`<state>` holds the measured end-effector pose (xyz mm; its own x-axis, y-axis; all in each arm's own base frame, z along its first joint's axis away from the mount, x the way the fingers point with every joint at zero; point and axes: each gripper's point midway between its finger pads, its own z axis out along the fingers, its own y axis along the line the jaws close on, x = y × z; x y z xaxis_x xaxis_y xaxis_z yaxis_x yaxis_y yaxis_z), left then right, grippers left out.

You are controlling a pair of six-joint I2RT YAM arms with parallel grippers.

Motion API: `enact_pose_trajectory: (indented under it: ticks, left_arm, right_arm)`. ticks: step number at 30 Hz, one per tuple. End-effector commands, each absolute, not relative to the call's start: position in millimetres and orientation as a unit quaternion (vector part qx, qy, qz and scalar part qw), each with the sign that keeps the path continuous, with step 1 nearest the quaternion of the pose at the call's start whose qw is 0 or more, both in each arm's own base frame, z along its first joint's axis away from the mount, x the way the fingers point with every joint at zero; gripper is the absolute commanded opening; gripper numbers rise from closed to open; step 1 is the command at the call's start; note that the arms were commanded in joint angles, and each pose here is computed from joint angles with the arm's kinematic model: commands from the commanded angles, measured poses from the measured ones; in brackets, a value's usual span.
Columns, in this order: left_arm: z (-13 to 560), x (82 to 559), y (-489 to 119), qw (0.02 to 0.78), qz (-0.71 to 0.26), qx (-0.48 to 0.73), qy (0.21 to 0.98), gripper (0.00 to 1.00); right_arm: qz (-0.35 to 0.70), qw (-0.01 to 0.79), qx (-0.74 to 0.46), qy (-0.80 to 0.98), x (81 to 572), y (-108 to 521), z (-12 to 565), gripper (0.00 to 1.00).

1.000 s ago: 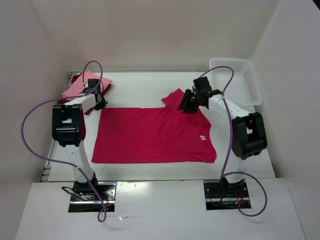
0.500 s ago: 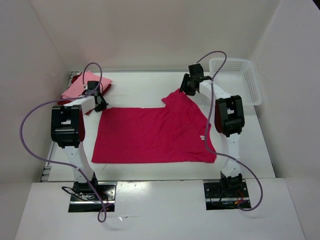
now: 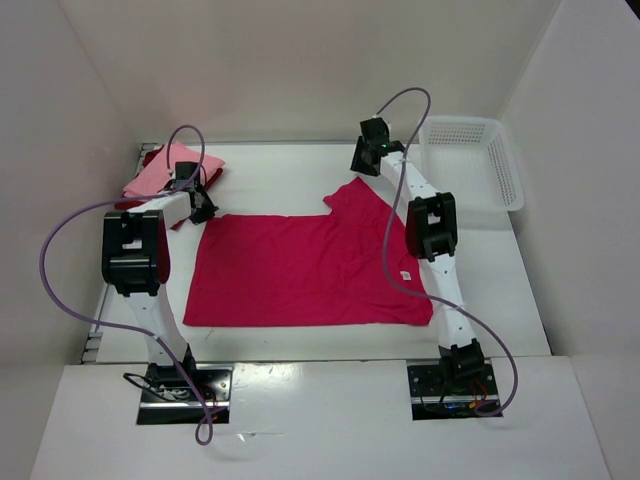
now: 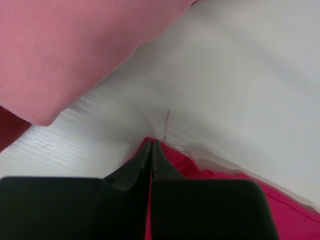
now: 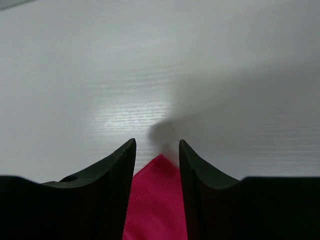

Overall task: Fold and stack the t-shirts
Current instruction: Grap the side of the flattened tshirt furthest away from the robot with both arms

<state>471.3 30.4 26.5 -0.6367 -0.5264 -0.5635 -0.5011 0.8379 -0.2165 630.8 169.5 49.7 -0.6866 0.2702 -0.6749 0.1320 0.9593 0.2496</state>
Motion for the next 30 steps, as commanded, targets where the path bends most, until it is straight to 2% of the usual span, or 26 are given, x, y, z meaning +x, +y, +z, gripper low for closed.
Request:
enact_pose_trajectory:
  ticks: [1,8,12,15,18,21,22,24,26,30]
  left_arm:
    - [43.9,478.0,30.5,0.34,-0.031,-0.281,0.897,0.0]
    - [43.9,478.1,28.9,0.339,-0.035,-0.28,0.897,0.0]
    - [47.3,481.0,29.1,0.343,-0.036,-0.28,0.896,0.0]
    - [47.3,481.0,29.1,0.343,-0.036,-0.28,0.896,0.0]
    - [47.3,481.0,29.1,0.343,-0.036,-0.28,0.896,0.0]
    - [43.1,480.5,27.4,0.338,-0.039,-0.279,0.898,0.0]
    - [43.1,480.5,27.4,0.338,-0.039,-0.279,0.898,0.0]
    - [43.1,480.5,27.4,0.338,-0.039,-0.279,0.898,0.0]
    - [43.1,480.5,27.4,0.338,-0.039,-0.279,0.898,0.0]
    - [65.2,483.6,27.0,0.36,-0.047,-0.285,0.887,0.0]
  right_arm:
    - [0.076,0.376,0.086,0.92,623.3,187.1,52.3,0.45]
    - [0.058,0.372,0.086,0.922,618.6,187.2,47.1,0.44]
    - [0.05,0.366,0.088,0.925,615.6,184.2,40.0,0.34]
    - [0.036,0.366,0.093,0.925,615.1,178.7,36.7,0.34]
    - [0.029,0.362,0.094,0.927,611.7,175.6,33.7,0.38]
    - [0.029,0.362,0.094,0.927,610.5,175.2,35.7,0.23]
    - [0.029,0.362,0.094,0.927,610.5,175.2,35.7,0.14]
    - [0.031,0.367,0.094,0.925,611.3,175.4,42.3,0.06]
    - [0.037,0.377,0.1,0.92,612.8,176.3,57.5,0.0]
    - [0.045,0.394,0.101,0.912,600.4,172.2,104.6,0.0]
